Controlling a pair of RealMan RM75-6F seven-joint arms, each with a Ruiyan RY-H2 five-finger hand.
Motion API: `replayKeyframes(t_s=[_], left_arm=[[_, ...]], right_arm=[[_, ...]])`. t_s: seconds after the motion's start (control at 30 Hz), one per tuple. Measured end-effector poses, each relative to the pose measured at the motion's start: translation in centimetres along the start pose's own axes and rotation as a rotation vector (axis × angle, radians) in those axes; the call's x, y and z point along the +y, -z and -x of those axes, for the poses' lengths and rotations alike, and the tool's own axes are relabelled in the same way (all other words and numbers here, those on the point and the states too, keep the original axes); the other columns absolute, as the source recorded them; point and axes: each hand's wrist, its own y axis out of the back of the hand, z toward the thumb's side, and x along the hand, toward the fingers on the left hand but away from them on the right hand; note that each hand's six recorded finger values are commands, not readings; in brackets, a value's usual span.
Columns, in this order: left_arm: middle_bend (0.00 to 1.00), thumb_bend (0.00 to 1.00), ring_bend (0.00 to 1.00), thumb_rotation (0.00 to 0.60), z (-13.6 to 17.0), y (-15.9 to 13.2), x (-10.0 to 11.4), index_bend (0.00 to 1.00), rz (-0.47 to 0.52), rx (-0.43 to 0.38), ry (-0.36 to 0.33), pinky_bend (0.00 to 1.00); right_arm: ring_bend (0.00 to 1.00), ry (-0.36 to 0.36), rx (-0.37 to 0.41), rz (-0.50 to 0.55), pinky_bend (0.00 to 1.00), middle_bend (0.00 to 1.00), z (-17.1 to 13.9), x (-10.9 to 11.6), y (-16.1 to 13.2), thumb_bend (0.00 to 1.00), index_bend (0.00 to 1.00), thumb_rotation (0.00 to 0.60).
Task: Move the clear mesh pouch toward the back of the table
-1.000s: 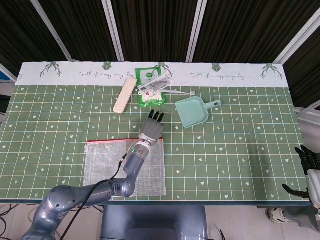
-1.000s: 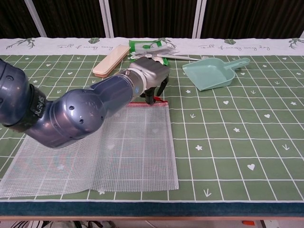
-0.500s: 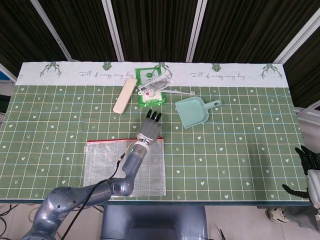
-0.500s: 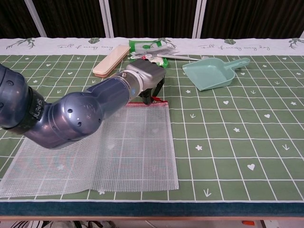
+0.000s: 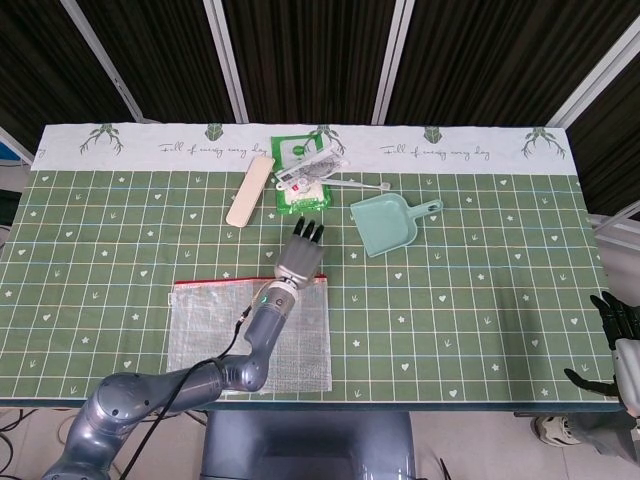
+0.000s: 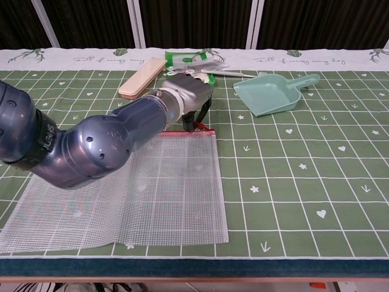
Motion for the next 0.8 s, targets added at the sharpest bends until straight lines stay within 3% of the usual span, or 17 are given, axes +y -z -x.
replayKeyframes(t_s=[0.23, 0.43, 0.8], left_arm=[[0.09, 0.44, 0.0, 0.6, 0.1, 0.6, 2.1, 0.59, 0.016, 0.002, -0.038, 0.01], [0.09, 0.44, 0.0, 0.6, 0.4, 1.0, 5.1, 0.59, 0.041, 0.0, -0.084, 0.01], [0.09, 0.45, 0.0, 0.6, 2.5, 0.7, 13.2, 0.6, 0.111, -0.056, -0.202, 0.01]], right_arm=[[0.0, 0.0, 0.005, 0.006, 0.2, 0.0, -0.1, 0.1, -0.2, 0.16, 0.0, 0.6], [0.0, 0.005, 0.009, 0.012, 0.2, 0.0, -0.1, 0.2, -0.4, 0.16, 0.0, 0.6], [0.0, -0.006, 0.002, 0.08, 0.2, 0.0, 0.6, 0.7, -2.3, 0.16, 0.0, 0.6]])
